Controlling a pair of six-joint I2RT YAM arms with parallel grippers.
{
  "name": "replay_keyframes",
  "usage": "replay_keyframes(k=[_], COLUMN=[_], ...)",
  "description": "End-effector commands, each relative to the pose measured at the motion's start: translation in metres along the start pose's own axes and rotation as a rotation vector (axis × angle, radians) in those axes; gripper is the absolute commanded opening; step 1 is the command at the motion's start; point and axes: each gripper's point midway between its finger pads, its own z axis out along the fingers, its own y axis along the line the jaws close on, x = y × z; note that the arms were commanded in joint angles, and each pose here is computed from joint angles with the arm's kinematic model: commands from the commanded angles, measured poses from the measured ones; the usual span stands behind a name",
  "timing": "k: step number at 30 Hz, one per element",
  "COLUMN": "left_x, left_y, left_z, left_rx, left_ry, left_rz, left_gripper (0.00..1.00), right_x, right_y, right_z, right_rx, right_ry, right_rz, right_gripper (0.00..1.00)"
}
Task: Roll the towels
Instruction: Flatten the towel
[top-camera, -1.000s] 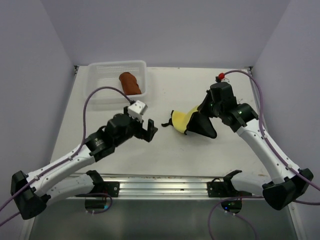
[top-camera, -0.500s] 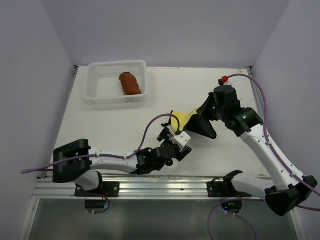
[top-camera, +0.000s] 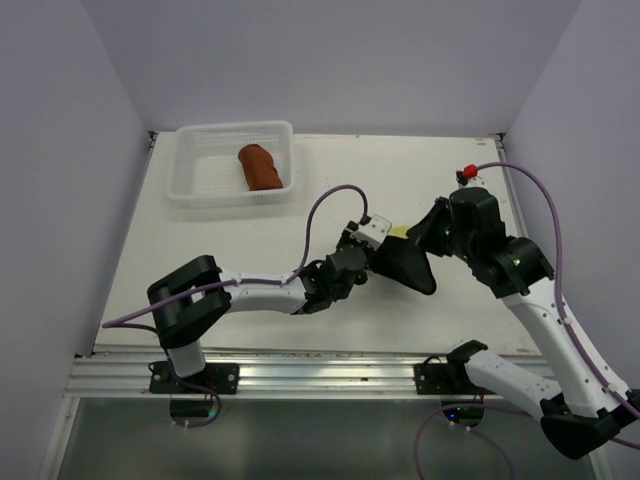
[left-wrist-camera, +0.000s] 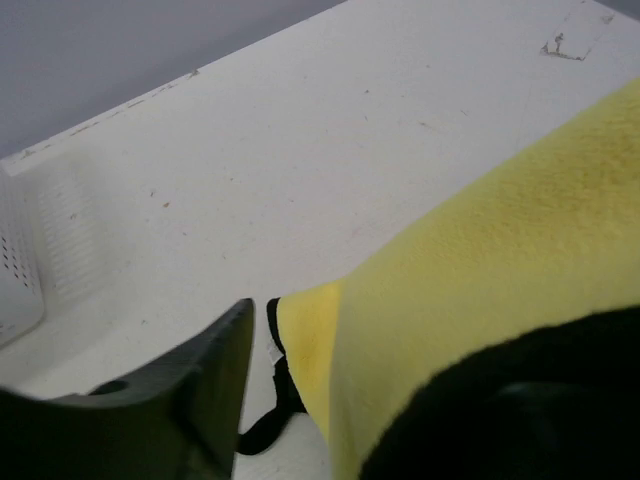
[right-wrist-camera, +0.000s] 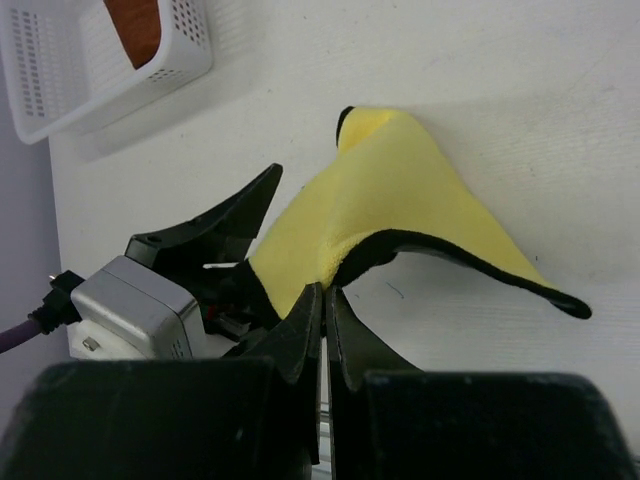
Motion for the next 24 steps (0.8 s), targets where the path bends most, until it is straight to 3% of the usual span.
replay_keyframes(k=[1, 4, 11, 15, 24], left_x=[-0.006, 0.006, -0.015, -0.025, -0.034], left_y=[0.008, 0.02, 0.035, 0.051, 0.041], left_z=[-0.01, -0.021, -0.067, -0.085, -0.131], left_rx=[0.01, 0.018, 0.147, 0.146, 0.349], left_ry=[-0.038, -0.008, 0.026, 0.04, 0.178], left_rz=[-0.068, -0.074, -0.059, -0.036, 0.038], left_gripper=[0.38, 0.24, 0.15, 0.04, 0.0], right_x=[-0.014, -0.019, -0.017, -0.01, -0.004], right_y=[-0.006, -0.005, 0.005, 0.006, 0.015], right_z=[-0.017, -0.021, -0.026, -0.03, -0.051], right_rx=[0.025, 0.026, -0.025, -0.059, -0.141], right_ry=[-0.066, -0.088, -0.065, -0.06, -0.038], right_rz=[-0.002, 0.004, 0.022, 0.052, 0.064], right_gripper=[0.0, 0.0, 0.0, 0.0, 0.0])
